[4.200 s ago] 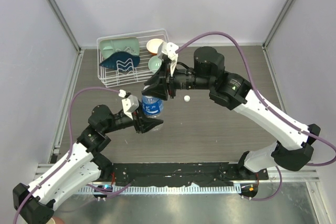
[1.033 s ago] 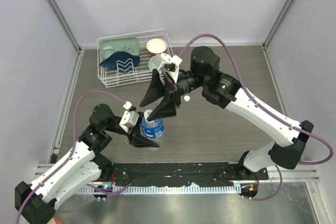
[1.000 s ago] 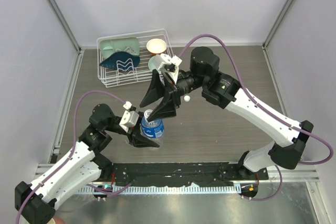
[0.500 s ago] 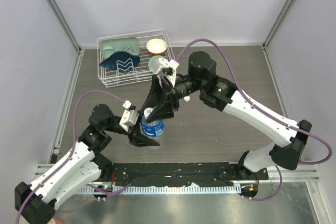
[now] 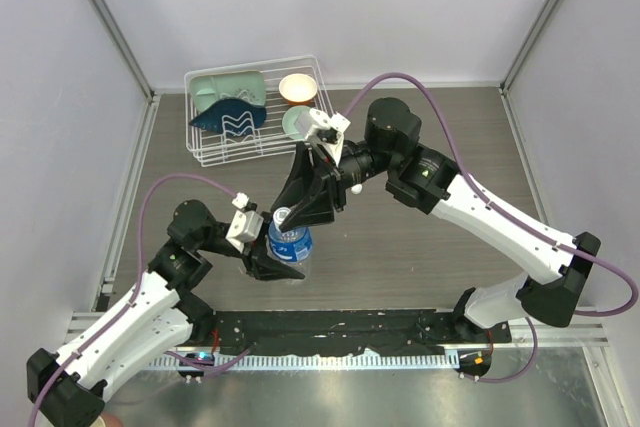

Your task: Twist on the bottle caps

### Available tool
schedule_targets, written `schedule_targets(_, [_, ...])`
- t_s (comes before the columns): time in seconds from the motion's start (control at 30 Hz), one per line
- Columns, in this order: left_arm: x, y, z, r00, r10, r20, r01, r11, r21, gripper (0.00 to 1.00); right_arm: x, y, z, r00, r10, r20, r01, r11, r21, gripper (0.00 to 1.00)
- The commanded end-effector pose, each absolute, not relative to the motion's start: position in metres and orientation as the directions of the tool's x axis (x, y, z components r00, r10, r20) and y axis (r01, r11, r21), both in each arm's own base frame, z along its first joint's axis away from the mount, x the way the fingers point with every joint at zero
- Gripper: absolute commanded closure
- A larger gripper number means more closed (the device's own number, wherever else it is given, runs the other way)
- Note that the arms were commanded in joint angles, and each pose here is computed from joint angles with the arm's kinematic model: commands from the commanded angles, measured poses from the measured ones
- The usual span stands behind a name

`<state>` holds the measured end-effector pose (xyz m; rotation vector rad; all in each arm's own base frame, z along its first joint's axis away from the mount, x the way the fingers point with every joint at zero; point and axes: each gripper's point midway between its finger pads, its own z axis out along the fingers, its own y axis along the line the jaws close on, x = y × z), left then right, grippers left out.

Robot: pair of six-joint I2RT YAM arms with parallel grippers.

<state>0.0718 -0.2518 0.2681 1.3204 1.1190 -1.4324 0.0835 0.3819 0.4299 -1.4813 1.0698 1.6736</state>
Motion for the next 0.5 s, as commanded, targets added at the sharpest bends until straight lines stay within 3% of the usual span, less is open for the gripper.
schedule_targets(0.0, [0.072, -0.251, 0.275, -0.044, -0.045, -0.998, 0.978, -0.207, -0.034, 1.00, 0.078, 0.376, 0.453, -0.101, 0.016, -0.995, -0.881, -0.467, 0.082, 0.60])
schedule_targets(0.07, [0.073, -0.252, 0.275, -0.047, -0.045, -0.998, 0.979, -0.202, -0.037, 1.00, 0.079, 0.377, 0.451, -0.108, 0.006, -0.994, -0.881, -0.463, 0.093, 0.66])
schedule_targets(0.2, [0.077, -0.252, 0.277, -0.040, -0.055, -0.998, 0.984, -0.177, -0.030, 1.00, 0.089, 0.382, 0.445, -0.115, -0.023, -0.993, -0.907, -0.406, 0.115, 0.85])
schedule_targets(0.33, [0.089, -0.254, 0.280, -0.004, -0.075, -0.997, 0.994, -0.114, 0.004, 1.00, 0.111, 0.385, 0.419, -0.128, -0.128, -0.983, -0.952, -0.262, 0.158, 0.92])
schedule_targets(0.47, [0.120, -0.255, 0.285, 0.011, -0.102, -0.995, 0.998, 0.062, 0.004, 1.00, 0.140, 0.383, 0.394, -0.176, -0.203, -0.963, -0.981, -0.045, 0.189, 0.95])
